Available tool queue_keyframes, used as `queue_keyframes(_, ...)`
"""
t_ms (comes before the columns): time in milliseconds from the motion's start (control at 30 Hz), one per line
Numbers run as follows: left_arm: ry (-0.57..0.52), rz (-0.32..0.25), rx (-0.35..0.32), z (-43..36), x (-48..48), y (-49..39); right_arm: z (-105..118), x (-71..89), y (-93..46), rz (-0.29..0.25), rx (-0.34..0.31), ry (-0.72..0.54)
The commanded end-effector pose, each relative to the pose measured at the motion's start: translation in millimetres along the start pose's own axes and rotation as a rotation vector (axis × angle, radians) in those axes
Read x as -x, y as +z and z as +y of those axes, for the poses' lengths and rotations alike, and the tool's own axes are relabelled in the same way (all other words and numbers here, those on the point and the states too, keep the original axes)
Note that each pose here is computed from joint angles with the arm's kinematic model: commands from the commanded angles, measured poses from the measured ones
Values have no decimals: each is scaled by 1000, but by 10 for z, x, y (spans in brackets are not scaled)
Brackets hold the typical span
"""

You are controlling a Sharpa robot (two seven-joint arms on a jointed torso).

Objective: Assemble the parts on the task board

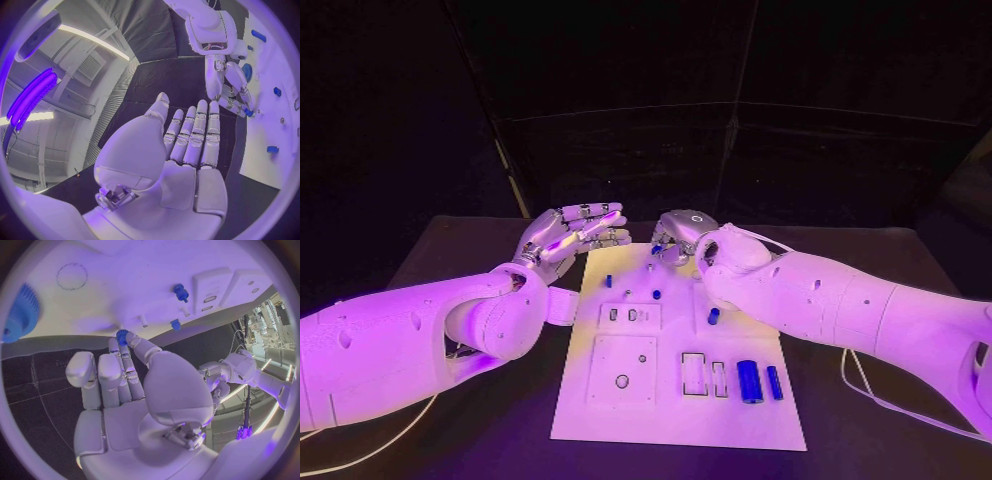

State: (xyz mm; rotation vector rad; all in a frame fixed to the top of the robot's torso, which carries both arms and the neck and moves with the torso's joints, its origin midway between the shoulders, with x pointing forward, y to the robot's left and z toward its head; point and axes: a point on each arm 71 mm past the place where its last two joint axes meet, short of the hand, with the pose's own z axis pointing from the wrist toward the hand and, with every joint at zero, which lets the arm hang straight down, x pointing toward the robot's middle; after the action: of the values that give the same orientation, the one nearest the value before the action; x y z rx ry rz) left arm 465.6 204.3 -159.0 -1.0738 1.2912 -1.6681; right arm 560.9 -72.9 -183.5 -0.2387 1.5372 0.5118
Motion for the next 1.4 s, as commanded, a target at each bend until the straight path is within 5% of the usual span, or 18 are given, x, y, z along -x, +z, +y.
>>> queue_keyframes(33,-7,22,-7,-15,-29,6,-2,19,15,2,-8,-11)
queue_keyframes(467,-9,26,-5,-17,-26,12,2,89,-23,-65,1,11)
queue_keyframes(733,-1,12,-10,-25,58,20,-236,283,-324,-154,-26,136)
queue_keyframes(867,4,3,-12,-28,102,20,-404,353,-480,-123,-82,201)
queue_keyframes(1100,2,2,-6,-32,150,2,-797,394,-705,17,-218,287)
queue_keyframes(1400,0,6,-3,-23,153,12,-1038,368,-710,71,-282,266)
